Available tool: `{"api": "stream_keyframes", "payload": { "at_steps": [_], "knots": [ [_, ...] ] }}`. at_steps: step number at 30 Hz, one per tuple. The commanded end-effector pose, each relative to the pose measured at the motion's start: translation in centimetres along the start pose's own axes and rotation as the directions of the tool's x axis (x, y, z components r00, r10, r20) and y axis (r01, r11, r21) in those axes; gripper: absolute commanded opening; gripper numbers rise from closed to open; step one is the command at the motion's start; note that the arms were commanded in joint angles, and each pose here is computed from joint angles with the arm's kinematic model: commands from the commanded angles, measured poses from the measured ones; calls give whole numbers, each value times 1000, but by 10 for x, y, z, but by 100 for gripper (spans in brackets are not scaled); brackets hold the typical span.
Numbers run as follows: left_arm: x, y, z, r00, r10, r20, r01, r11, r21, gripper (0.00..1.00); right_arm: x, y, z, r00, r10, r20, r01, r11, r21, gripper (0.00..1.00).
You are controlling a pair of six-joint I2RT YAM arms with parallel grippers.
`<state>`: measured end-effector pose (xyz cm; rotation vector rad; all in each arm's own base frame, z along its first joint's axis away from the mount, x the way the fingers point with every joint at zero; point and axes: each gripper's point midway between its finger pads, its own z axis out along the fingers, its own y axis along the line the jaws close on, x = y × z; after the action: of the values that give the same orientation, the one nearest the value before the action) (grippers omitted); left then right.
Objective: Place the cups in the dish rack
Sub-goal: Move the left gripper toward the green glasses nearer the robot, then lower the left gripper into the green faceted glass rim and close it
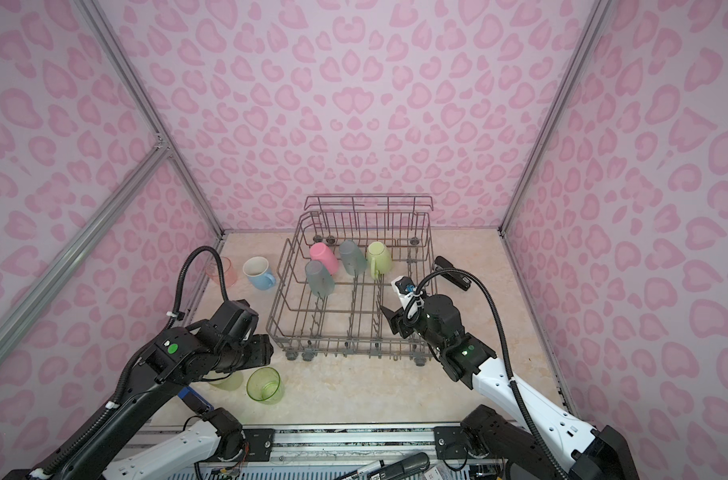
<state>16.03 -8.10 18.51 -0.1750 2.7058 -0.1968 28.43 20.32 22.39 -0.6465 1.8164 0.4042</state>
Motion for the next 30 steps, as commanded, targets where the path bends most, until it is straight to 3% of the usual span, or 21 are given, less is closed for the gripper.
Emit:
{"api": "stream_keyframes", "payload": {
  "at_steps": [1,5,16,30],
  "knots": [
    [9,2,4,1000,19,17,-20,999,30,62,-4,7,1,1000,8,20,-7,999,-39,77],
    [25,7,12,999,42,0,-42,998,39,57,2,2,1,1000,11,10,-11,1000,-20,77],
    [43,4,27,989,132,-73,-134,991,-20,56,6,-5,-5,1000,24,17,-24,1000,-3,77],
    [61,-2,47,991,92,-99,-100,991,-89,52,12,-4,2,1000,27,2,-27,1000,-12,77]
  ]
}}
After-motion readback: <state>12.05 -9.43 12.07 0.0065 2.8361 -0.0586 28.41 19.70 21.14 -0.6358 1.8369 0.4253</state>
